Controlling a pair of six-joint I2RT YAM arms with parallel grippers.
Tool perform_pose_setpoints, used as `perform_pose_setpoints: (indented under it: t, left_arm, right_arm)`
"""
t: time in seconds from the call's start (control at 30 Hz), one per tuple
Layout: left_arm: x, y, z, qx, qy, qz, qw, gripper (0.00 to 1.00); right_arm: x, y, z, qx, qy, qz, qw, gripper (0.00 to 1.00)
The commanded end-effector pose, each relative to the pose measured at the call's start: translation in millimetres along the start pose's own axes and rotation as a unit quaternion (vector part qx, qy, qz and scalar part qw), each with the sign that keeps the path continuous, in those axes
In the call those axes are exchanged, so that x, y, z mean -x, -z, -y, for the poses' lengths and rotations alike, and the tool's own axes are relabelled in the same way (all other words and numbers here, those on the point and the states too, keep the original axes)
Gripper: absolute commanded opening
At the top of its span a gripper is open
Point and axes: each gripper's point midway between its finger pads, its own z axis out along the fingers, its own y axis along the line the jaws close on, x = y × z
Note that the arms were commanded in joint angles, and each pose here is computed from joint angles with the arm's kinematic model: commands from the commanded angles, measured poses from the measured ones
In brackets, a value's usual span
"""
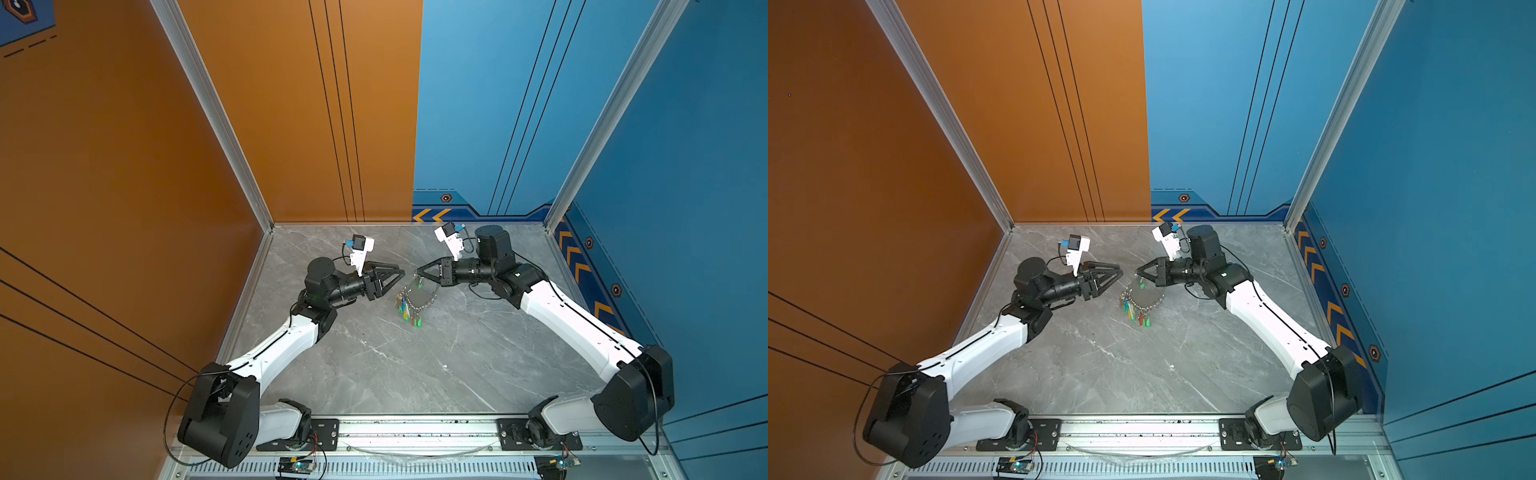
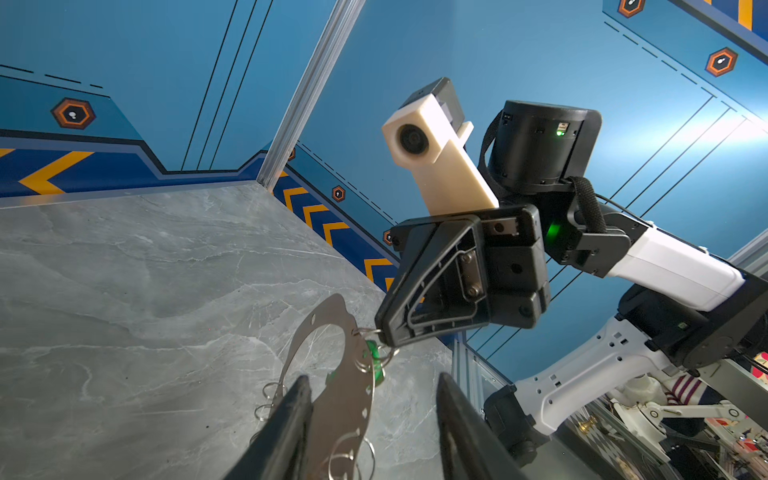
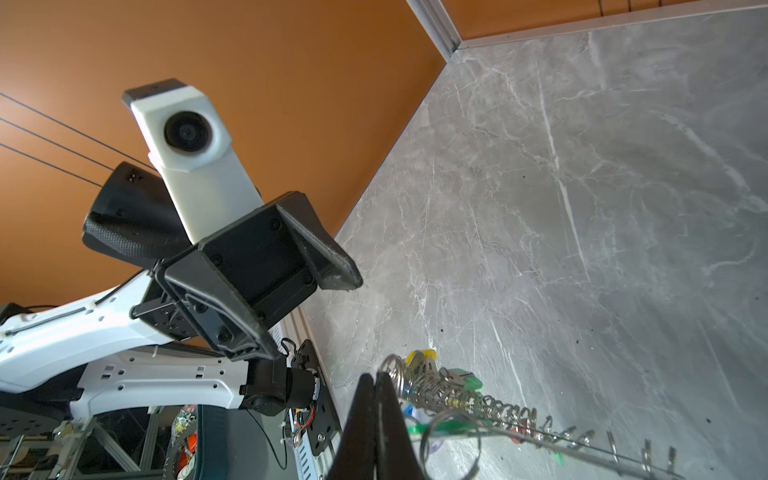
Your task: Remove the keys from the keyring
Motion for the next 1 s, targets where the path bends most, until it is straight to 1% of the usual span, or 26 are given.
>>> perform_pose_setpoints:
  t: [0.0,0.1,0.17,0.27,0.37,0.47,0.53,0.63,0.7,0.8,0.9,0.97]
  left_arm:
    - [-7.1,2.4,2.8,0.010,-0.030,0.001,0.999,0.46]
    - [-24.1,0.6,2.7,0.048,-0.062,-0.025,0.997,0.45]
    - [-38.9,-2.4,6.0,0.088,-0.104,-0.052,0.989,0.45]
    - [-54.8,-10.0,15.6,0.117,-0.153,-0.080,0.978,0.44]
    - [-61.5,-17.6,20.1,0.129,-0.173,-0.083,0.973,0.44]
    - [-61.2,-27.6,23.4,0.137,-0.181,-0.081,0.971,0.45]
    - [-53.2,-34.9,24.6,0.139,-0.163,-0.064,0.975,0.49]
    - [-35.0,-44.5,25.7,0.144,-0.093,-0.013,0.985,0.50]
    - [-29.7,-49.4,26.9,0.150,-0.057,0.013,0.987,0.50]
    - [-24.8,-50.4,28.6,0.181,-0.028,0.047,0.982,0.51]
    - [-20.2,-50.7,32.0,0.197,-0.024,0.080,0.977,0.51]
    - [-17.1,-50.7,27.4,0.218,-0.021,0.098,0.971,0.51]
  right_arm:
    - [15.1,16.0,-4.9,-0.029,0.003,0.041,0.999,0.00]
    - [19.6,23.1,-0.4,-0.061,0.005,0.058,0.996,0.00]
    - [21.5,25.6,-0.1,-0.075,0.008,0.068,0.995,0.00]
    - [21.9,25.0,-4.0,-0.091,0.021,0.076,0.993,0.00]
    - [21.6,22.7,-5.9,-0.104,0.029,0.078,0.991,0.00]
    - [21.2,21.7,-6.3,-0.116,0.034,0.083,0.989,0.00]
    - [20.1,20.2,-9.0,-0.120,0.039,0.084,0.988,0.00]
    - [19.7,19.3,-11.5,-0.130,0.048,0.090,0.986,0.00]
    - [21.5,20.0,-13.1,-0.130,0.047,0.098,0.986,0.00]
    - [25.9,21.6,-14.5,-0.128,0.040,0.117,0.984,0.00]
    - [30.7,22.5,-17.1,-0.122,0.029,0.138,0.982,0.00]
    - [31.9,21.5,-17.3,-0.127,0.025,0.144,0.981,0.00]
